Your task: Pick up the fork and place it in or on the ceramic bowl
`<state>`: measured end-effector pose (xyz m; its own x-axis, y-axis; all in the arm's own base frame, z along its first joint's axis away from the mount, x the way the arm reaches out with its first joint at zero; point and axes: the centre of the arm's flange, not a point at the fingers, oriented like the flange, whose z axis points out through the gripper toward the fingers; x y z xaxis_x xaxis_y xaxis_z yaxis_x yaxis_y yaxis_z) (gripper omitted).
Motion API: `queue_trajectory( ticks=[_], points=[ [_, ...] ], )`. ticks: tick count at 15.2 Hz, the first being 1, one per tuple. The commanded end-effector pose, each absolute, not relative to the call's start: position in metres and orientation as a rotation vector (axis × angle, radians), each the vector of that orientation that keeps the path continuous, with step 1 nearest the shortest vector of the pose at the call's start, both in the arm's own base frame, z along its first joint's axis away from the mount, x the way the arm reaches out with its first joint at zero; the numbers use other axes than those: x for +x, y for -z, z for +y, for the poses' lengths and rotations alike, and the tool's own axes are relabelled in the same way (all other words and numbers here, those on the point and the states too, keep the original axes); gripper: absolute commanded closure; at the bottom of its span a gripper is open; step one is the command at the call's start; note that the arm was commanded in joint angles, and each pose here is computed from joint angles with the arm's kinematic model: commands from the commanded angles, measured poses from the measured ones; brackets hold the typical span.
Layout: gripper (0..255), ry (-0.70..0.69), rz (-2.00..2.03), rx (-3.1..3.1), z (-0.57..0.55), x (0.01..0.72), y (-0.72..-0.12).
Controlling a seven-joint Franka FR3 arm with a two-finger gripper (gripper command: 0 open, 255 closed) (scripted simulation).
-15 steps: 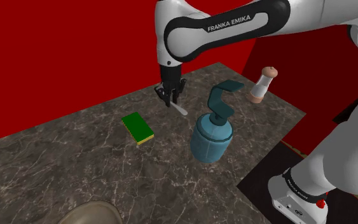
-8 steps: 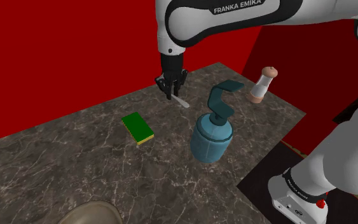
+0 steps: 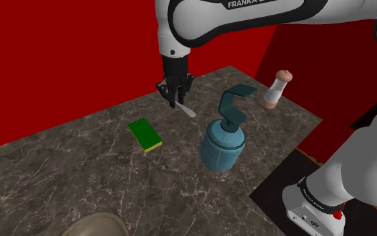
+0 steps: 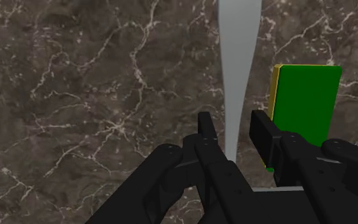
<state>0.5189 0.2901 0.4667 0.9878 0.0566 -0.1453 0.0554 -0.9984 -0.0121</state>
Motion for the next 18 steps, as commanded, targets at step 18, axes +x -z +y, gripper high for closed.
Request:
queue_trajectory(
  ticks=[18],
  points=[
    [255,-0.229,-0.087,-3.124,0.502,0.385,-0.462]
  ],
)
